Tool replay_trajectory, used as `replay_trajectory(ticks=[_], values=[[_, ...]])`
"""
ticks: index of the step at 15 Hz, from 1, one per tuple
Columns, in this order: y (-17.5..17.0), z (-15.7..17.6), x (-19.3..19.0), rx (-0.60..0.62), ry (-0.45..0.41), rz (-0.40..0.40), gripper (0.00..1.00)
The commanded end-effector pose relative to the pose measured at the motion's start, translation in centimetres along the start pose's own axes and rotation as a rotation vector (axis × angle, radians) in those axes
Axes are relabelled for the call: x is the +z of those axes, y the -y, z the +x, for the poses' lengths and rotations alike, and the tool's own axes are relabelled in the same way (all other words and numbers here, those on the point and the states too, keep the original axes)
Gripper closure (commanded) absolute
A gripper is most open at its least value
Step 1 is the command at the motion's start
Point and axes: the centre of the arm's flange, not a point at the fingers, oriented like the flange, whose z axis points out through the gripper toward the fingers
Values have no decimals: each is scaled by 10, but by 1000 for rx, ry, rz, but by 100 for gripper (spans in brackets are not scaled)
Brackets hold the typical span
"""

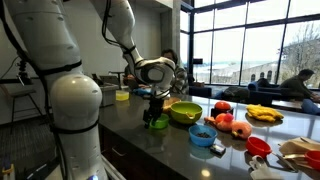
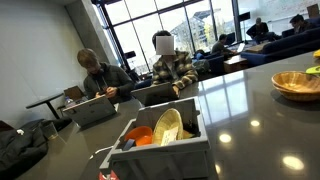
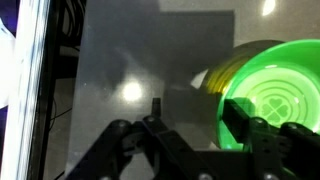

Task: Put the green bowl inside the brown bowl

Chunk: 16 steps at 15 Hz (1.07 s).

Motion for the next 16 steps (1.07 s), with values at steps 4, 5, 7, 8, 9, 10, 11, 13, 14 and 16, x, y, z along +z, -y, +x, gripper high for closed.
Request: replay_trajectory(ticks=[4, 5, 7, 8, 9, 10, 11, 13, 14, 16], values=[[-6, 6, -3, 31, -11, 11, 87], [-6, 7, -3, 33, -10, 12, 94], [-6, 8, -5, 36, -7, 17, 100], [-5, 7, -8, 34, -9, 25, 99], [-5, 7, -8, 34, -9, 29, 97], [-7, 6, -11, 32, -14, 34, 99], [-10, 4, -16, 28, -23, 45, 97], [-21, -3, -37, 6, -61, 78, 98], [-26, -6, -51, -11, -90, 97, 100], [-32, -10, -78, -41, -153, 128, 99]])
